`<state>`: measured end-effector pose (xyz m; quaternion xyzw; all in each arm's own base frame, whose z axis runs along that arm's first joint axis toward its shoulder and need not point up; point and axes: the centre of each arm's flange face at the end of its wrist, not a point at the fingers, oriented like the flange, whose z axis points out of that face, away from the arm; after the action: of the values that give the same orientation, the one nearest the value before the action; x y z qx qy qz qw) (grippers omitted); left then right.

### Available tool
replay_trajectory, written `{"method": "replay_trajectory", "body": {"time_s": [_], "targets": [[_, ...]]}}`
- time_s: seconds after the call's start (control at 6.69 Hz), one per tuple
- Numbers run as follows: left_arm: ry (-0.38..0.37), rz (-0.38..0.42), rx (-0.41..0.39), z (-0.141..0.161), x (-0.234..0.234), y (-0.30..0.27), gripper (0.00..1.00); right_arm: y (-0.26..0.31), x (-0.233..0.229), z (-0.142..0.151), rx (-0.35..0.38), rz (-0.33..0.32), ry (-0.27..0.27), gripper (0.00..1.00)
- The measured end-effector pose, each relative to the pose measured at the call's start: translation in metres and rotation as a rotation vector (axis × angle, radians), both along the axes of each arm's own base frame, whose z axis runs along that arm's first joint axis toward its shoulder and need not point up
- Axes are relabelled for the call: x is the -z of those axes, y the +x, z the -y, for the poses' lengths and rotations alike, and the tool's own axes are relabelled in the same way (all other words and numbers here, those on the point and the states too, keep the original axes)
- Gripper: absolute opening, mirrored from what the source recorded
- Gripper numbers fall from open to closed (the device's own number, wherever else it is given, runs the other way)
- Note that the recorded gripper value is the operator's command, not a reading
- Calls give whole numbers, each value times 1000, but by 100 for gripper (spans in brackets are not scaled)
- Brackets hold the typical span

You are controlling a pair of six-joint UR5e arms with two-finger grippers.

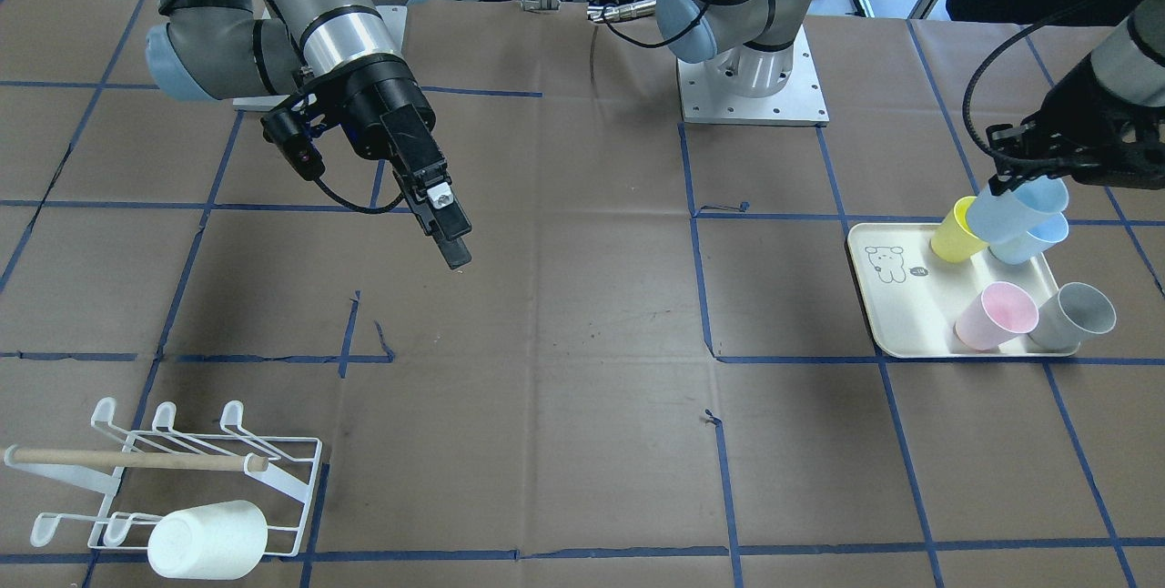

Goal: Transfer IKEA cup to right arm and place on rack

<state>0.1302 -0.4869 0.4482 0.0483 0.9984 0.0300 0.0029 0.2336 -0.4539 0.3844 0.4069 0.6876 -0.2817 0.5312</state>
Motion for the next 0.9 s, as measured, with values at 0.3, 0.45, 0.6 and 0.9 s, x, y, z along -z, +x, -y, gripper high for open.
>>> {"method": "replay_trajectory", "body": {"time_s": [0.3, 0.45, 0.6, 0.9], "targets": [[-99, -76, 113, 59, -34, -50, 0, 0, 3, 1, 0, 2, 11, 100], [-177, -190, 147, 75, -42, -79, 0, 1, 5, 2, 0, 3, 20, 100], [-270, -336, 168, 84, -49, -104, 0, 1, 8, 2, -2, 2, 30, 100], [-468, -621, 250, 87, -76, -157, 0, 2, 16, -5, -9, 6, 56, 100]]}}
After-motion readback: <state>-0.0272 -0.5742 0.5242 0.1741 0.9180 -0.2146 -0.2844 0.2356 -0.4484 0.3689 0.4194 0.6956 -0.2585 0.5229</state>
